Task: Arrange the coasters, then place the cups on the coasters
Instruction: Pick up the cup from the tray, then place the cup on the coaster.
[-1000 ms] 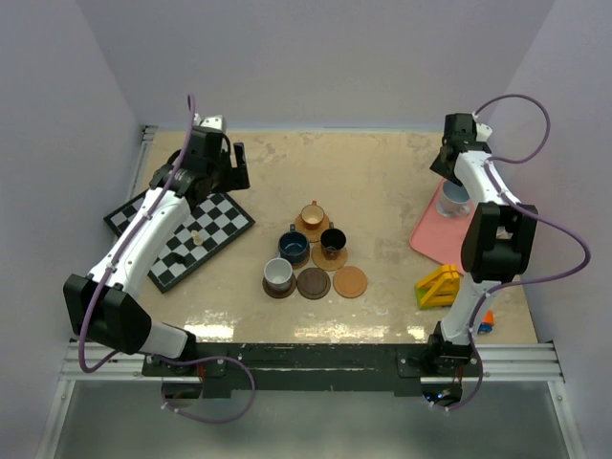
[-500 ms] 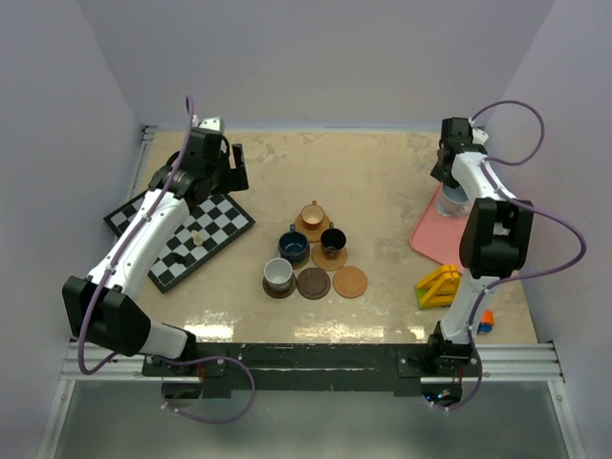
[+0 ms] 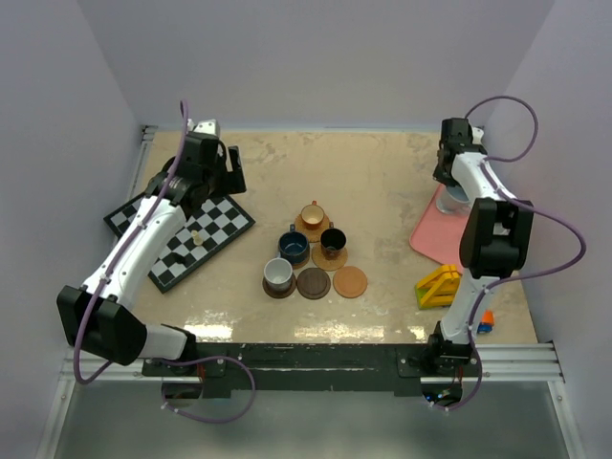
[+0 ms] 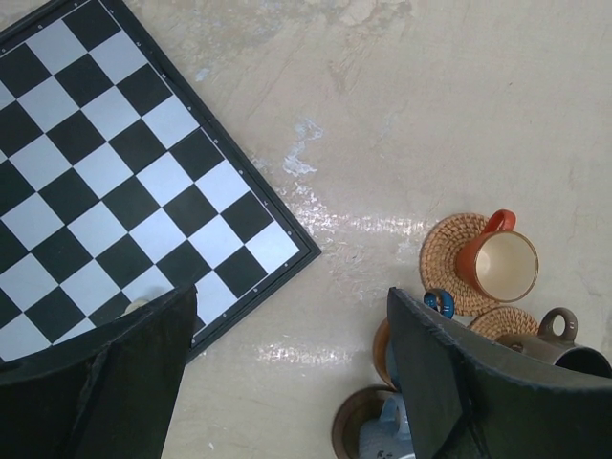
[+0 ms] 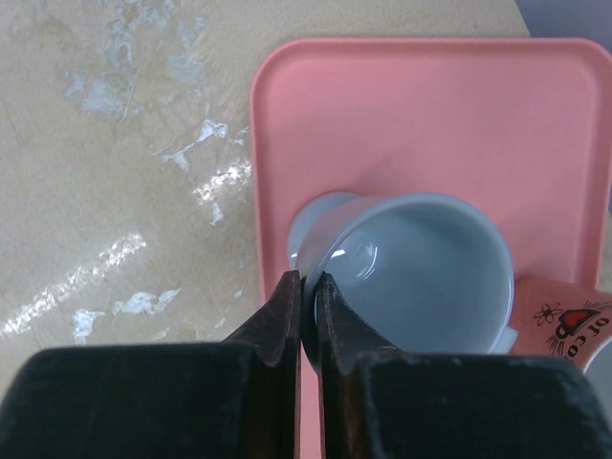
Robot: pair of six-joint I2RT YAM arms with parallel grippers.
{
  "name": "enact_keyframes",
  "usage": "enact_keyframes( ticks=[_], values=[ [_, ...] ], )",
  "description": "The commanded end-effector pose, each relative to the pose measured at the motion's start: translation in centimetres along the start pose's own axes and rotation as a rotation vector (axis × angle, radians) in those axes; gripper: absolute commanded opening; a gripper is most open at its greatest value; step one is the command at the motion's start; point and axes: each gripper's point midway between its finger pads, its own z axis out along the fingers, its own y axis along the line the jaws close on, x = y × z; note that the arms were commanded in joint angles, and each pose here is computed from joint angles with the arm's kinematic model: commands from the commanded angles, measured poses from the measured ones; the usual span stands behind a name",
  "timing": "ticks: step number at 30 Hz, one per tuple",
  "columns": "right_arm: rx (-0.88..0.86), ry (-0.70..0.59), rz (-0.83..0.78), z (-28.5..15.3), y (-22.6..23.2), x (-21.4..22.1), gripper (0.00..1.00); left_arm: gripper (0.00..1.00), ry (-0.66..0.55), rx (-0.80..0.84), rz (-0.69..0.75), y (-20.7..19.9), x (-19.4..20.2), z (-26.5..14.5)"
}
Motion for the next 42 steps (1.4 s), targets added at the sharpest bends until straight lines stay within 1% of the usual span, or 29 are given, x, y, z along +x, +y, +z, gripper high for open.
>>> enact_keyframes(
  ticks=[1,4,5,9,11,14,16,19,21,23,24,27,29,34,38,42],
  values=[
    [-0.134,-0.167,-0.131,-5.5,1.5,-5.3,0.00,0.85,-0.077,0.041,0.006,-1.0,-3.2,-0.6],
    [-0.243,-0.248,-0.253,-9.1,3.2,-7.1,0.00,0.85,-0.067,0.073,0.020,-1.9,-4.0,-0.4],
    [-0.311,-0.280,-0.314,-11.0,5.1,-6.9,0.00,0.85,-0.061,0.094,0.025,-2.3,-4.1,-0.2],
    [-0.459,-0.415,-0.433,-17.9,8.7,-7.6,0.00,0.85,0.024,0.226,0.036,-4.3,-3.8,0.6],
    [-0.550,-0.475,-0.495,-21.6,11.1,-7.0,0.00,0.85,0.052,0.249,0.044,-4.8,-3.7,1.0],
    [-0.669,-0.539,-0.608,-27.1,14.0,-5.4,0.00,0.85,0.041,0.277,0.035,-4.9,-4.4,1.3],
    [-0.759,-0.576,-0.645,-30.6,15.1,-4.4,0.00,0.85,0.025,0.296,0.016,-4.4,-4.7,1.8],
    [-0.908,-0.618,-0.695,-35.5,15.7,-2.5,0.00,0.83,-0.012,0.339,-0.011,-3.6,-4.9,2.4],
    [-1.046,-0.622,-0.802,-38.2,16.0,0.3,0.00,0.83,-0.057,0.356,-0.023,-3.0,-4.6,2.8],
    [-1.120,-0.647,-0.891,-40.6,15.8,2.7,0.00,0.83,-0.091,0.380,-0.017,-2.7,-4.6,2.8],
    [-1.149,-0.670,-0.908,-42.1,15.4,3.5,0.00,0.83,-0.107,0.380,0.000,-2.6,-4.7,2.8],
    [-1.202,-0.691,-0.961,-43.9,13.8,5.4,0.00,0.83,-0.119,0.333,0.063,-1.5,-4.8,2.9],
    [-1.241,-0.675,-1.037,-44.2,13.0,7.9,0.00,0.83,-0.127,0.299,0.072,-0.7,-4.8,2.9],
    [-1.221,-0.610,-1.208,-42.5,11.9,14.8,0.00,0.84,-0.213,0.362,0.054,-1.5,-5.3,1.3],
    [-1.230,-0.530,-1.337,-41.8,11.2,20.3,0.00,0.84,-0.240,0.306,0.070,-0.5,-5.7,1.1],
    [-1.261,-0.546,-1.359,-41.9,10.6,22.3,0.00,0.84,-0.280,0.265,0.079,0.4,-6.2,0.7]
  ],
)
